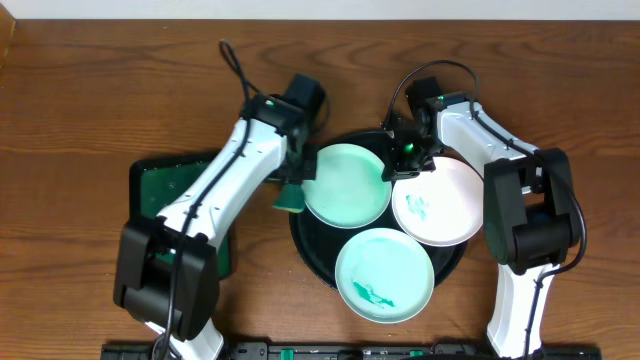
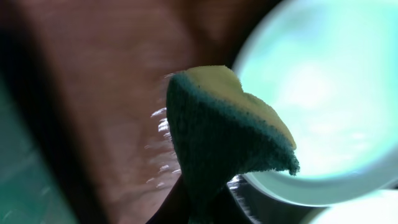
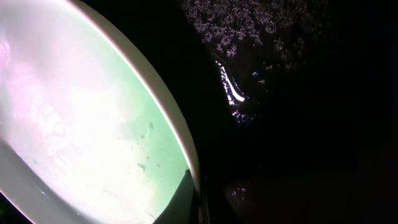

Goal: Clean dirty plates on tray and stack at the side
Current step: 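Carry the sponge back with the left gripper into the green basin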

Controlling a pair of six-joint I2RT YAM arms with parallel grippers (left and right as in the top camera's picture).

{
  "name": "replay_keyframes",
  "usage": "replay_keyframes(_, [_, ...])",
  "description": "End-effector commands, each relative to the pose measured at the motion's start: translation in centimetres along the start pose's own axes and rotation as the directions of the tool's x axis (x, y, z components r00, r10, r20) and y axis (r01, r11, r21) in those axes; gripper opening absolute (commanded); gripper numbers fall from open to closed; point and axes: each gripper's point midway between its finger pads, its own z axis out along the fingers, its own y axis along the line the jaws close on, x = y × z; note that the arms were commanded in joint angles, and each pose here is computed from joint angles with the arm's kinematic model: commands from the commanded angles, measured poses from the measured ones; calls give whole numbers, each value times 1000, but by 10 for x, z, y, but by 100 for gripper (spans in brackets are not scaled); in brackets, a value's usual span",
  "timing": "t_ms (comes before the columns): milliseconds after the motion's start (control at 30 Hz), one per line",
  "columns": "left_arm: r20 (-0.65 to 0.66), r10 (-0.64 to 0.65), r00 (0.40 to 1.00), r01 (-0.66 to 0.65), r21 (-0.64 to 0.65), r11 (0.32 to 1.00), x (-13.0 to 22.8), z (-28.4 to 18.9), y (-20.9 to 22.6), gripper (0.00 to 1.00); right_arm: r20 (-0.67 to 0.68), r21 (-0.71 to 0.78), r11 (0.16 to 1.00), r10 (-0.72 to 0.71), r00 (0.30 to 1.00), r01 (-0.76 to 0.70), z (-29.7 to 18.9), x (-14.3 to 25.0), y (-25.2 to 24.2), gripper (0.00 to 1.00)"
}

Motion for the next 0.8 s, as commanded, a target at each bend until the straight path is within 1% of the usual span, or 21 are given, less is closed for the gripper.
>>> replay_keyframes(0, [36,-108,994,110,-82,991,-11,-11,39,7,-14,53,998,37,999,-36,7,2,-19,1])
replay_keyframes(67, [20,-175,984,176,-94,980,-11,-11,59,7,-16,54,998,35,999,-34,7,3,-19,1])
replay_keyframes(200, [10,-345,939,344,-113,932,-12,-12,104,7,-17,54,998,36,999,-35,6,3,-19,1])
replay_keyframes(300, [7,-484,875,481,-128,867,-10,-12,143,7,-22,54,998,34,999,-33,6,4,-19,1])
replay_keyframes(433, [2,-623,782,616,-157,772,2,-9,199,8,-27,57,998,32,999,-30,6,5,-20,1])
replay_keyframes(533, [-19,-690,724,676,-179,714,18,-3,234,7,-26,57,998,19,999,-17,6,5,-20,1])
replay_keyframes(600, [-37,-715,698,698,-188,691,29,2,248,7,-20,57,998,6,1000,-5,6,3,-20,1])
replay_keyframes(667, [-54,-727,684,707,-196,680,38,8,256,7,-12,60,998,3,1000,-2,6,1,-20,1])
replay_keyframes(767, [-61,-736,674,717,-185,672,41,14,257,7,0,60,998,-3,1000,3,6,-2,-20,1])
